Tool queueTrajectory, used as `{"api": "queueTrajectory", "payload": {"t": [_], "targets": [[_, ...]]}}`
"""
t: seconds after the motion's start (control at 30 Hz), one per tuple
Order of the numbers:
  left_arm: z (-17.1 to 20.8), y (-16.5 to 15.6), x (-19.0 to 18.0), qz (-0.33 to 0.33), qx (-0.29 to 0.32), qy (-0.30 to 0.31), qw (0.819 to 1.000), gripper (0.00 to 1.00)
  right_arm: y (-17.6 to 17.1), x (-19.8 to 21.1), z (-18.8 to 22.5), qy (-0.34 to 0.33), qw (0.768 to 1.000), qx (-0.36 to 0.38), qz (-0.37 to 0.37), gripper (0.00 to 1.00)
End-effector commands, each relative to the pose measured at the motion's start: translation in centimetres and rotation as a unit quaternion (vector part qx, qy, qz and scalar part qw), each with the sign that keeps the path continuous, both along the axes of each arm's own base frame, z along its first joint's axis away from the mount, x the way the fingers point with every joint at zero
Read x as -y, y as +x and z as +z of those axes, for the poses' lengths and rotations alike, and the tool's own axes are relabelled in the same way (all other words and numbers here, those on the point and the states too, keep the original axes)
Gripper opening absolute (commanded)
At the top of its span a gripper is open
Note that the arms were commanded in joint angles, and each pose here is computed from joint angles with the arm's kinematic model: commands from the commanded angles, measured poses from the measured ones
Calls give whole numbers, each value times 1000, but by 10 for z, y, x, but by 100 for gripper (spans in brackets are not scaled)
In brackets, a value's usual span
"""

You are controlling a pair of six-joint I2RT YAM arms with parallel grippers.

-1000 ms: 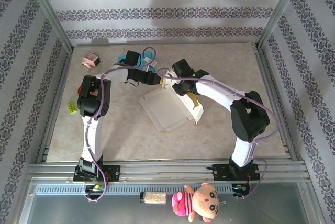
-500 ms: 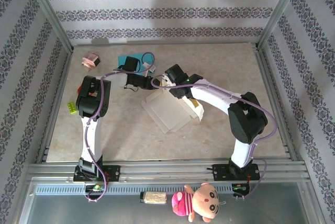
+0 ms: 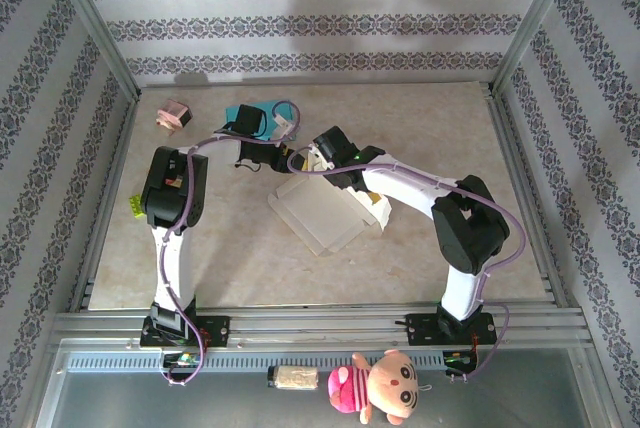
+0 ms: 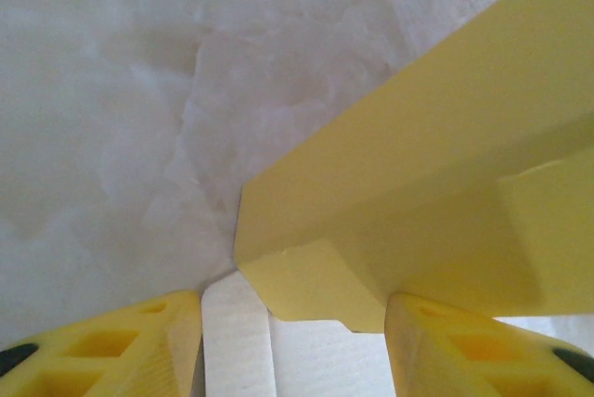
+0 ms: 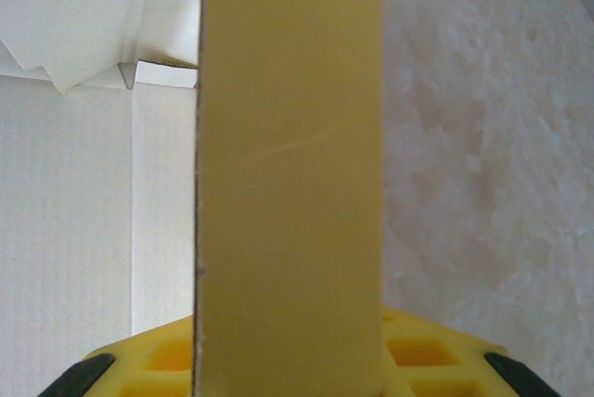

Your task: Fold the paper box

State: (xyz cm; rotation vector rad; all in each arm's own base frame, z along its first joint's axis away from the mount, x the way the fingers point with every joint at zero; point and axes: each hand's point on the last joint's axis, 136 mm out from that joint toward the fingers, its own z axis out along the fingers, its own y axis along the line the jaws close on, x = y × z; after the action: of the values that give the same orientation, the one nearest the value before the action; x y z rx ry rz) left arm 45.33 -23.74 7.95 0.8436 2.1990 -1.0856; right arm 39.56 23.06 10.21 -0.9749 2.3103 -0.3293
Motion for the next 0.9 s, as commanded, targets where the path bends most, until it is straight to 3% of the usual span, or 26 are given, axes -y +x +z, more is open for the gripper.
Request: {"api": "queueTrajectory", "payload": {"t": [0.0,0.23,0.37,0.57,0.87], "targets": [[37,5,8,-49,130,-5,990,55,-18,4,-38,-33,998,-54,21,31],[53,-11,12,-142,267,-8,953,58,-20,4,-34,-31,998,-50,26,31],[47,-19,13,-186,278,4,942,58,-20,3,-33,-27,998,-50,25,31],[49,-4,21,-187,306,-22,933,45,-21,1,-32,-22,998,-50,29,31],[75,-2,8,-195,320,-114,920,49,-24,1,-31,-12,998,-53,37,31]]}}
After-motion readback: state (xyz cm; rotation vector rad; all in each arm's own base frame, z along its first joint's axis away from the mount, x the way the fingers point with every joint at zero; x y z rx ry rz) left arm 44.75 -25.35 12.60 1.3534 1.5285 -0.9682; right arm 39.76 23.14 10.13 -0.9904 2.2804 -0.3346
